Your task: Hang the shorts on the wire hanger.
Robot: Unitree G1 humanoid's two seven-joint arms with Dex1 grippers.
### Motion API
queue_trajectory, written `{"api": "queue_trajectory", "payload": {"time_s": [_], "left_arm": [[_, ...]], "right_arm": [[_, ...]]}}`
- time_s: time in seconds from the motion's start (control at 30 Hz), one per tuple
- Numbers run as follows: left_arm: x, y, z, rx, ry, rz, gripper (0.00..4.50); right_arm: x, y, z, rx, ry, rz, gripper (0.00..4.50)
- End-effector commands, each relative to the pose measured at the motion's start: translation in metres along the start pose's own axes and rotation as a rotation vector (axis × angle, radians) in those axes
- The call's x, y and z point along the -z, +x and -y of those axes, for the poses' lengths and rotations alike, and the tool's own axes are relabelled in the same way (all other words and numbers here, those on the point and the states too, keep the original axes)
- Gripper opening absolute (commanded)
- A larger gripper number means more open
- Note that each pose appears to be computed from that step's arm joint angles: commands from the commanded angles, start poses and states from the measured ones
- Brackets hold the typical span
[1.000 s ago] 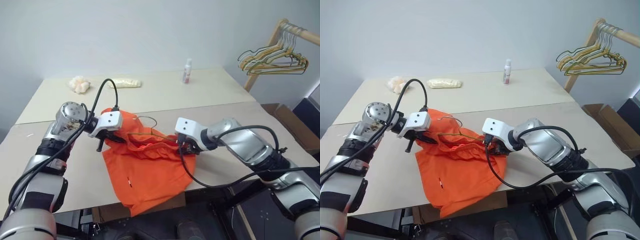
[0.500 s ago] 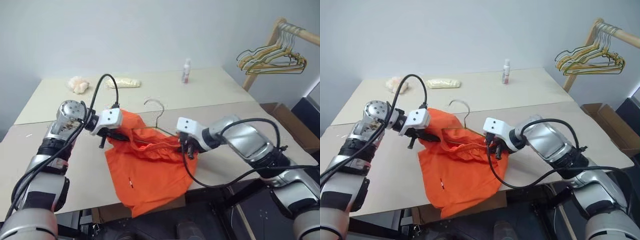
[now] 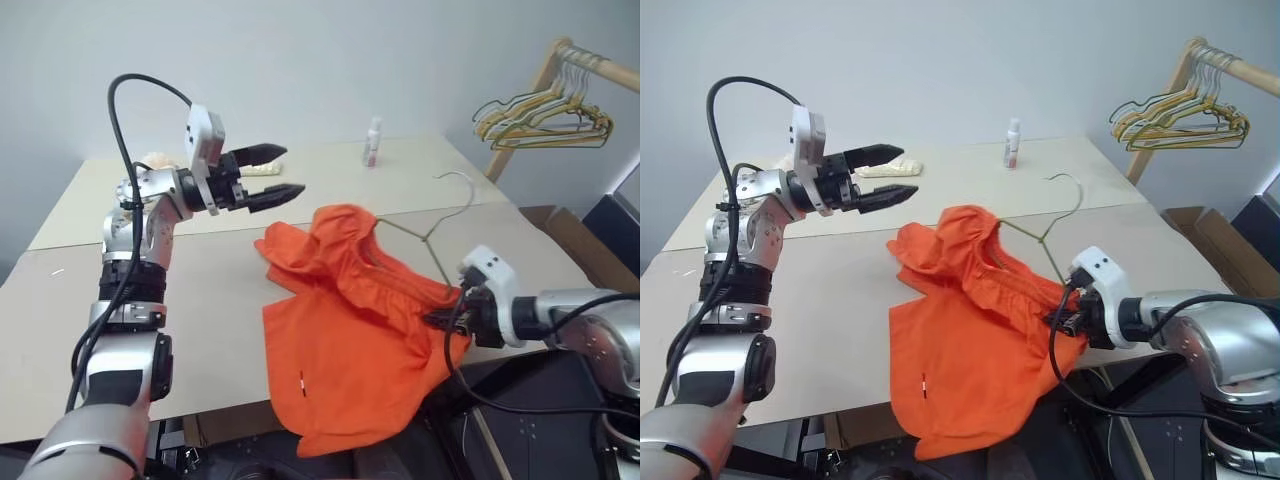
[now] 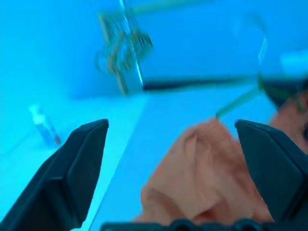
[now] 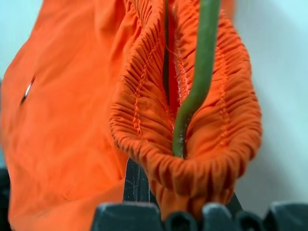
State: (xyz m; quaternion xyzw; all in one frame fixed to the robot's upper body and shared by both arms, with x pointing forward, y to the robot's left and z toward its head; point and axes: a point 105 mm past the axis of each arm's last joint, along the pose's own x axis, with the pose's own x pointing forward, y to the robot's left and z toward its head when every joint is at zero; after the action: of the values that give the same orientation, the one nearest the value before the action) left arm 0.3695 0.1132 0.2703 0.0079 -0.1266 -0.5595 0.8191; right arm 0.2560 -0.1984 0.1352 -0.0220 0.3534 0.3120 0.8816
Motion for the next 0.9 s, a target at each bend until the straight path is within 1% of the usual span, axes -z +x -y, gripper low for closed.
{"api": "queue_trajectory", "payload": {"time_s": [0.03, 0.07, 0.13, 0.2, 0.27, 0.4, 0.53, 0.63, 0.7, 0.77, 0.9], "left_arm": [[-0.023, 0.012, 0.026, 0.039, -0.046, 0.124, 4.48], [-0.024, 0.014, 0.03, 0.038, -0.055, 0.133, 4.48], [-0.027, 0.024, 0.044, 0.038, -0.081, 0.174, 4.48], [-0.027, 0.031, 0.058, 0.062, -0.072, 0.188, 4.48], [-0.027, 0.032, 0.066, 0.063, -0.077, 0.191, 4.48], [-0.028, 0.032, 0.072, 0.062, -0.082, 0.187, 4.48], [-0.025, 0.028, 0.067, 0.045, -0.081, 0.167, 4.48], [-0.022, 0.026, 0.063, 0.028, -0.078, 0.157, 4.48], [-0.022, 0.026, 0.064, 0.03, -0.08, 0.16, 4.48], [-0.021, 0.027, 0.066, 0.035, -0.08, 0.161, 4.48], [-0.019, 0.028, 0.066, 0.039, -0.073, 0.157, 4.48]], "right_arm": [[0.001, -0.03, 0.033, 0.236, 0.112, 0.106, 0.0], [0.002, -0.034, 0.038, 0.27, 0.135, 0.122, 0.0], [0.003, -0.05, 0.063, 0.425, 0.217, 0.182, 0.0], [0.003, -0.07, 0.085, 0.584, 0.289, 0.237, 0.0], [0.001, -0.082, 0.096, 0.663, 0.326, 0.269, 0.0], [-0.005, -0.102, 0.114, 0.777, 0.378, 0.278, 0.0], [-0.018, -0.12, 0.13, 0.819, 0.467, 0.347, 0.0], [-0.031, -0.137, 0.151, 0.862, 0.659, 0.456, 0.0], [-0.037, -0.146, 0.161, 0.876, 0.781, 0.499, 0.0], [-0.042, -0.152, 0.169, 0.873, 0.882, 0.512, 0.0], [-0.049, -0.161, 0.176, 0.872, 1.009, 0.512, 0.0]]}}
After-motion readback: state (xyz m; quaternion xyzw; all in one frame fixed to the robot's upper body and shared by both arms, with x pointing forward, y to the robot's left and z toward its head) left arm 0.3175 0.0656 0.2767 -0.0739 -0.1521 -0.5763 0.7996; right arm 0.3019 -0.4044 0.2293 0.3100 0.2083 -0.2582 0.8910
